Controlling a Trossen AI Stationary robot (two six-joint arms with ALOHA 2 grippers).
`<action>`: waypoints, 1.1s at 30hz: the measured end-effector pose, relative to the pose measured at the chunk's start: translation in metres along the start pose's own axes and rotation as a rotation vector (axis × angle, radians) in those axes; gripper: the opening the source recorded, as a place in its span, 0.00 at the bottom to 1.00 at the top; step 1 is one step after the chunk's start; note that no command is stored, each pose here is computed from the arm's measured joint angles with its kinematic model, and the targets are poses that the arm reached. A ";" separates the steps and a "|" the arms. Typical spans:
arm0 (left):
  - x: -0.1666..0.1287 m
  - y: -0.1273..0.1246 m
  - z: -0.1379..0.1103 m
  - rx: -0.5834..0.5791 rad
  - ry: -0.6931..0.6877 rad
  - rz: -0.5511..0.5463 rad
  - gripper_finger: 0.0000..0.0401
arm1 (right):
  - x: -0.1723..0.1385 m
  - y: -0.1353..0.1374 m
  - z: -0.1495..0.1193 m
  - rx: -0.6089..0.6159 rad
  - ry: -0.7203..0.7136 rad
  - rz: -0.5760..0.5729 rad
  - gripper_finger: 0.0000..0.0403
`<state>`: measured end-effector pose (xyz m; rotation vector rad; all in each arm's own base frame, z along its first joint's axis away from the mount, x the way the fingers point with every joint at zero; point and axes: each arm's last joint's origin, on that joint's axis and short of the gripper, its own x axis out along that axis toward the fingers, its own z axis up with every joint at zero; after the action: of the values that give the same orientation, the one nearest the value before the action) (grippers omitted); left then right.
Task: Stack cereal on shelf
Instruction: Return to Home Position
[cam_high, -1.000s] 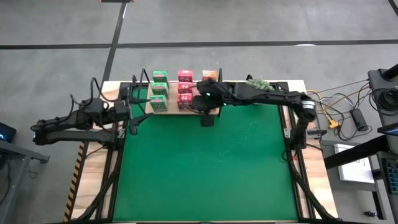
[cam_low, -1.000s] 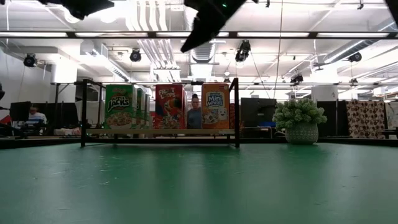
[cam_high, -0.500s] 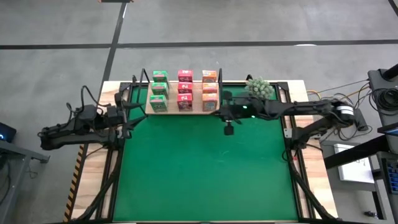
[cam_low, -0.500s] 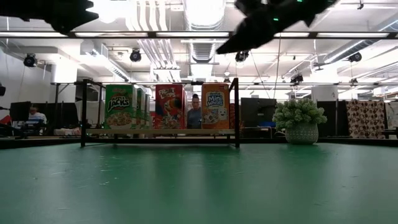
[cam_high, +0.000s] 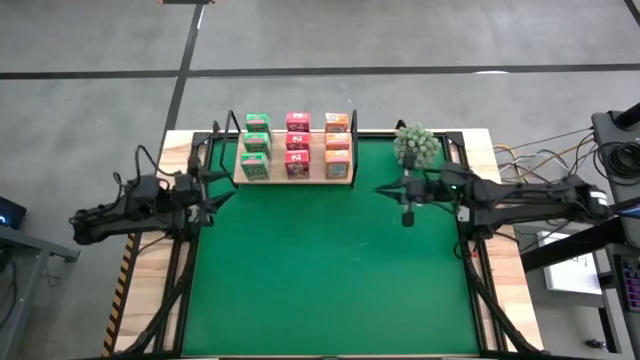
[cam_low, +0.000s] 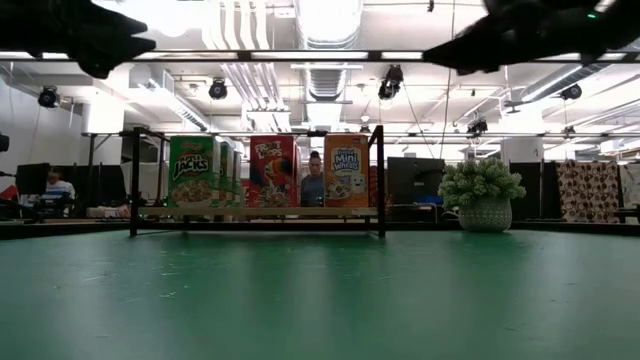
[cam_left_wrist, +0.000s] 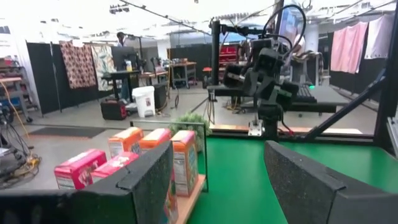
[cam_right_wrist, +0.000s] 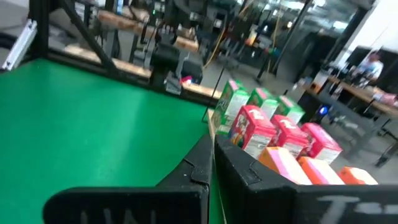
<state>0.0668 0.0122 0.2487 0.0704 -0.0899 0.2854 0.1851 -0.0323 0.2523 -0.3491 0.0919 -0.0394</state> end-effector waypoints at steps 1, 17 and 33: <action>0.001 0.000 -0.002 -0.002 0.005 -0.001 0.59 | -0.006 0.001 -0.001 -0.002 -0.020 -0.007 0.02; 0.003 -0.001 -0.009 -0.067 0.027 0.000 0.59 | -0.078 0.020 -0.031 -0.024 -0.257 -0.201 0.02; 0.003 -0.001 -0.010 -0.124 0.030 -0.001 0.59 | -0.088 0.033 -0.060 0.157 -0.303 -0.202 0.02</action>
<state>0.0710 0.0126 0.2393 -0.0568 -0.0779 0.2792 0.0922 -0.0174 0.1921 -0.2028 -0.2462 -0.1913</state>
